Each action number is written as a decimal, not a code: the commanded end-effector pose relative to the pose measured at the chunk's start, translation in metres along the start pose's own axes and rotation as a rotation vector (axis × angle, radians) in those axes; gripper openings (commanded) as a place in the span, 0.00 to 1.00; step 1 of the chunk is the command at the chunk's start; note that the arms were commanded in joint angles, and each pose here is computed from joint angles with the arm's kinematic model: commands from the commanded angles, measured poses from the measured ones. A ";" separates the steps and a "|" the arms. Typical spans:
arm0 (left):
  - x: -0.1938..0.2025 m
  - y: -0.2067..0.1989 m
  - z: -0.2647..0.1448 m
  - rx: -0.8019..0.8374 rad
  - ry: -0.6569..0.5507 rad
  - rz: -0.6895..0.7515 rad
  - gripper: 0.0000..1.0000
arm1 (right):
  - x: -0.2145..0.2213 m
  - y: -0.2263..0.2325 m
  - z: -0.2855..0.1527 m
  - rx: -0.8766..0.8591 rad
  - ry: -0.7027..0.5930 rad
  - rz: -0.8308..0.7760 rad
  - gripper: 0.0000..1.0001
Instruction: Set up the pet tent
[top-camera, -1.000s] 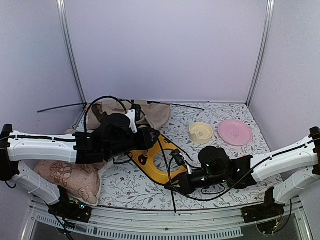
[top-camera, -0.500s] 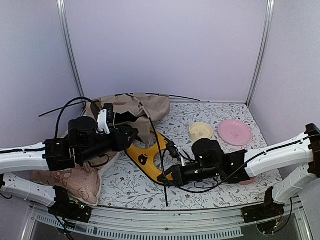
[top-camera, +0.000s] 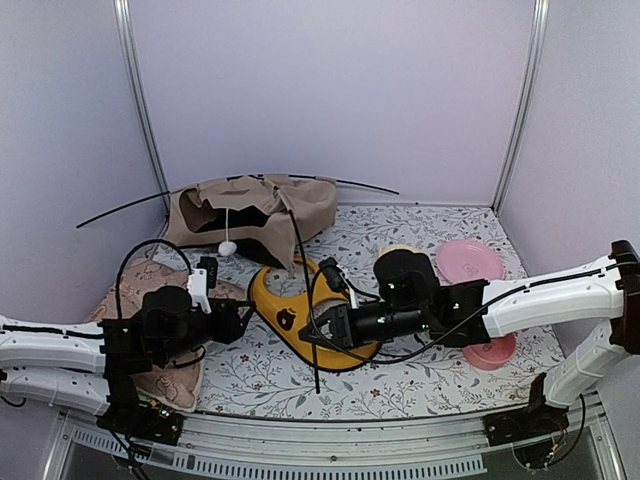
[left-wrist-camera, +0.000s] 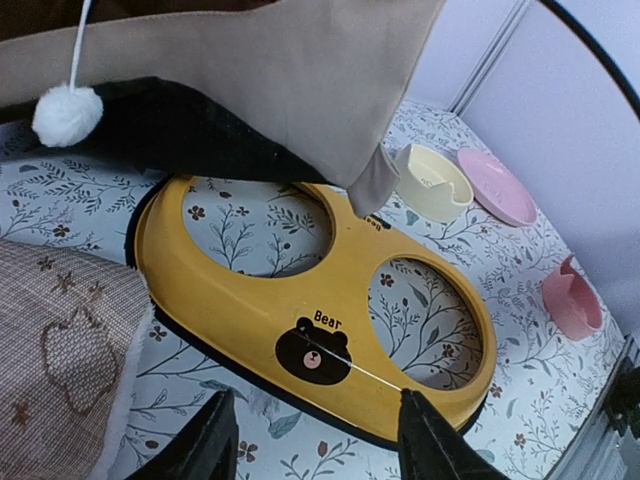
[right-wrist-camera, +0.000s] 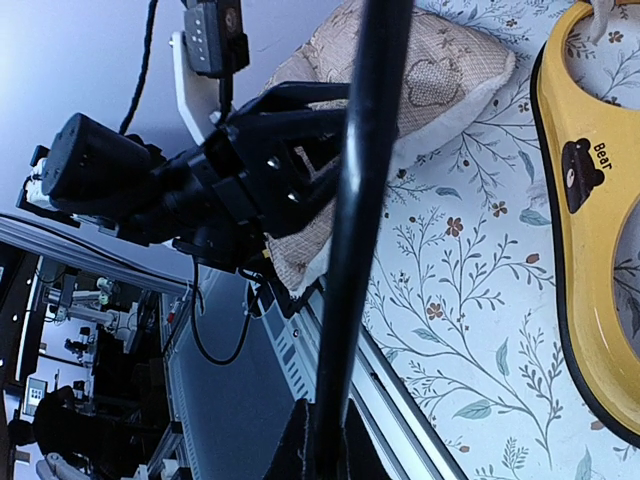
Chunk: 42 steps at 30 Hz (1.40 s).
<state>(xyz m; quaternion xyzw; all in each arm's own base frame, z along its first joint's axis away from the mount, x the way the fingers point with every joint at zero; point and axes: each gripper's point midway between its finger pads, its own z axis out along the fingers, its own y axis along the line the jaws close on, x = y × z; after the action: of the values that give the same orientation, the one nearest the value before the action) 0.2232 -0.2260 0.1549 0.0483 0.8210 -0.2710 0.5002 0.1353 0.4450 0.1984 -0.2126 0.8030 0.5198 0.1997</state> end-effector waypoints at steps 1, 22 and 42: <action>-0.025 -0.024 0.002 0.127 -0.177 0.075 0.55 | -0.031 0.008 0.003 -0.002 -0.067 -0.053 0.00; -0.053 -0.048 0.060 0.013 -0.378 0.505 0.53 | -0.060 0.026 0.016 -0.027 -0.033 -0.065 0.00; -0.051 -0.030 0.109 -0.005 -0.334 0.495 0.47 | -0.067 0.030 0.014 -0.022 -0.031 -0.068 0.00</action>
<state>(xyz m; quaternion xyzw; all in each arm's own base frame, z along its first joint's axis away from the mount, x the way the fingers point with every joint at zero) 0.3174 -0.2915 0.1711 0.2000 0.6962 -0.1318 0.6767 0.1553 0.4747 0.2297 -0.2353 0.8023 0.5182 0.1801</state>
